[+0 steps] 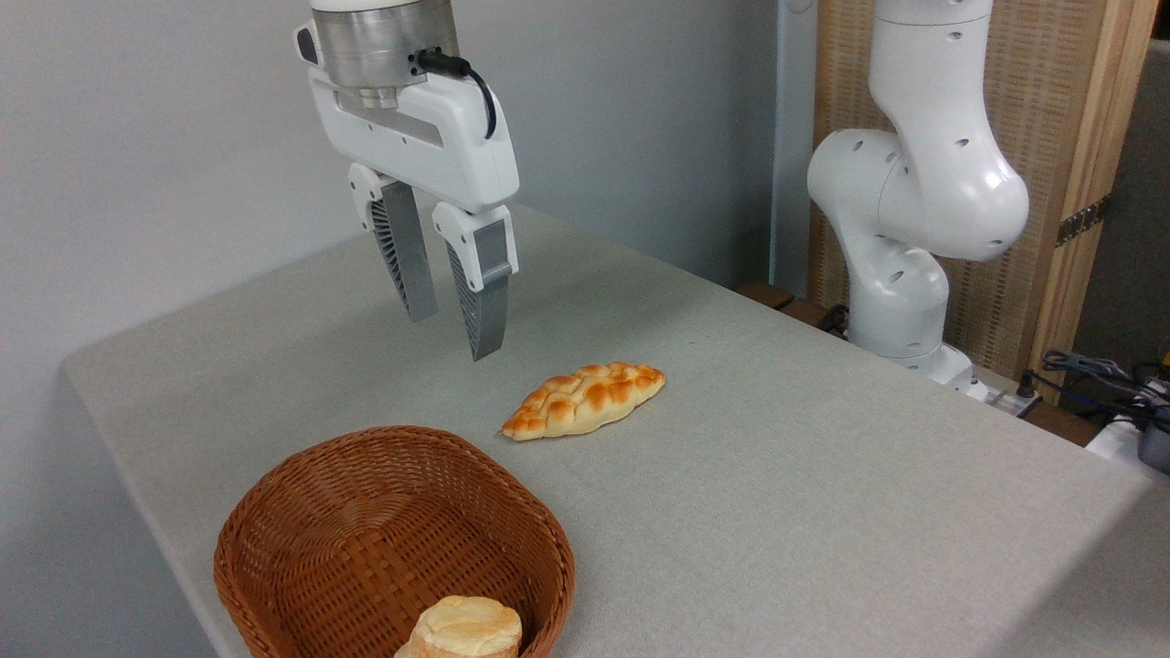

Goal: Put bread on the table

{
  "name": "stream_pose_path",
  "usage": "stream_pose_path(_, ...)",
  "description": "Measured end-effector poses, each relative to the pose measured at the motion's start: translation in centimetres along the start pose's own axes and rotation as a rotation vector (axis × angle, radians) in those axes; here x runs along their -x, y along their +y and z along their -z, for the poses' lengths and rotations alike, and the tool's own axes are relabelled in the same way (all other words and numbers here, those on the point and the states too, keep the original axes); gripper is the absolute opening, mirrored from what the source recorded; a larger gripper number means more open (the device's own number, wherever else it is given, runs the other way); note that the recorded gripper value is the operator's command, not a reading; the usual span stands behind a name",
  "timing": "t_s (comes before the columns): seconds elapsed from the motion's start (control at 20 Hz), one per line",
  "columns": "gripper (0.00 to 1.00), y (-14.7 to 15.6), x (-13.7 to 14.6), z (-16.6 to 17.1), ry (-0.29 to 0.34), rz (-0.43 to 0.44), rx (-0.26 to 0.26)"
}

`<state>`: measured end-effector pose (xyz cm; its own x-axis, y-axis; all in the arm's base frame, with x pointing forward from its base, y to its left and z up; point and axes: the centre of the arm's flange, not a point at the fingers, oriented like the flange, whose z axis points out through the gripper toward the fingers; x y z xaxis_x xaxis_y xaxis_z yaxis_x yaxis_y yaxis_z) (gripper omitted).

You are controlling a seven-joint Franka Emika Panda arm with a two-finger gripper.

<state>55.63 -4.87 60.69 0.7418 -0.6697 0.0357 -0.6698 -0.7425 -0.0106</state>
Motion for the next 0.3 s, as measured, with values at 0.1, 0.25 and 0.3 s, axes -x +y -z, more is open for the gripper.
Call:
stream_pose_path(0.1,1.00,-0.32,0.24,0.02,0.000,0.007,0.000)
stream_pose_path(0.25,1.00,-0.68,0.52,0.03,0.000,0.013,-0.001)
stream_pose_path(0.3,1.00,-0.67,0.51,0.03,0.000,0.013,0.000)
